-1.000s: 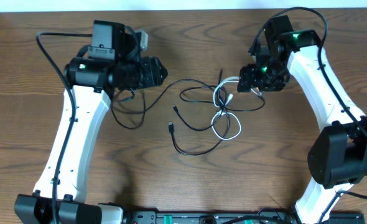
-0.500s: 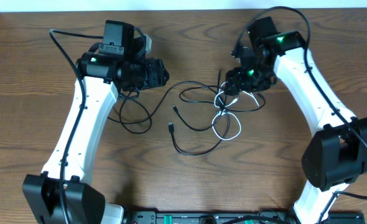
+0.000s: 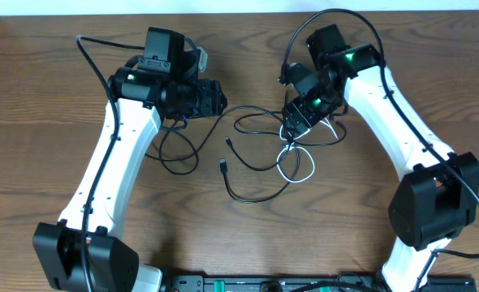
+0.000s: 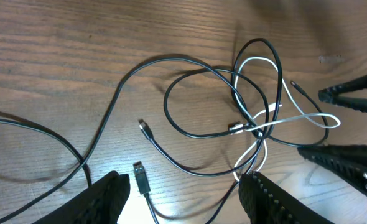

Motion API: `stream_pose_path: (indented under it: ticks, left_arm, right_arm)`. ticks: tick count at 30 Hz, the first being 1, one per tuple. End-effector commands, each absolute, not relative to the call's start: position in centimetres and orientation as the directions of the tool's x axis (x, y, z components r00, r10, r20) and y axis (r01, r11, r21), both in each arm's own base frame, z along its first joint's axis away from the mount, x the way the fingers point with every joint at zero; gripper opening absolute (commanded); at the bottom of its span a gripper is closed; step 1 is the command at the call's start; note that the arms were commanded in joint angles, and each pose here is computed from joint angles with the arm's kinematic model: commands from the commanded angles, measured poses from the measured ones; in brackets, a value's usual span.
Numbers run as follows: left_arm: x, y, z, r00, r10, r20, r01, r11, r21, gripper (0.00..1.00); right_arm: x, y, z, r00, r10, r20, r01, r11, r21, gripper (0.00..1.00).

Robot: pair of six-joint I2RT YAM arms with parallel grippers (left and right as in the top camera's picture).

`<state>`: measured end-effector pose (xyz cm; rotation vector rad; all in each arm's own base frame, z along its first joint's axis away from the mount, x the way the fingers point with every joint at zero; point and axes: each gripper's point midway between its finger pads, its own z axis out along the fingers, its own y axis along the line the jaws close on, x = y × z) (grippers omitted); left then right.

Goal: Untangle cables

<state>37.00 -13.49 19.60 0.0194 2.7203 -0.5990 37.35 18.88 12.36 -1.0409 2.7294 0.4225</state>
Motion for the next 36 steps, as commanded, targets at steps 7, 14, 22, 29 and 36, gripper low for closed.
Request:
stream_pose_path:
  ticks: [7,14,22,29,36]
  left_arm:
    - [37.0,-13.6,18.9,-0.942,-0.036,-0.335,0.107,0.911,-0.398,0.63]
    - [37.2,-13.6,19.0,-0.938,-0.037,-0.345,0.111,0.91,-0.399,0.63]
    - [37.2,-13.6,19.0,-0.938,-0.037,-0.345,0.111,0.91,-0.4,0.63]
    - [37.2,-13.6,19.0,-0.938,-0.037,-0.345,0.111,0.91,-0.4,0.63]
    - [37.2,-13.7,19.0,-0.938,-0.037,-0.345,0.111,0.91,-0.4,0.63]
  right_arm:
    - [37.5,19.0,9.5,-0.618,-0.745,-0.252,-0.786,0.597,0.163,0.59]
    - [36.1,20.6,9.7,-0.591,-0.767,-0.248,-0.806,0.558,0.195,0.01]
    - [34.3,25.6,17.9,-0.548,-0.702,-0.455,-0.834,0.421,0.356,0.01]
    - [35.8,25.3,26.5,-0.547,-0.576,-0.607,-0.832,0.45,0.324,0.01]
    - [37.8,22.8,31.2,-0.658,-0.363,-0.66,-0.728,0.53,0.435,0.01]
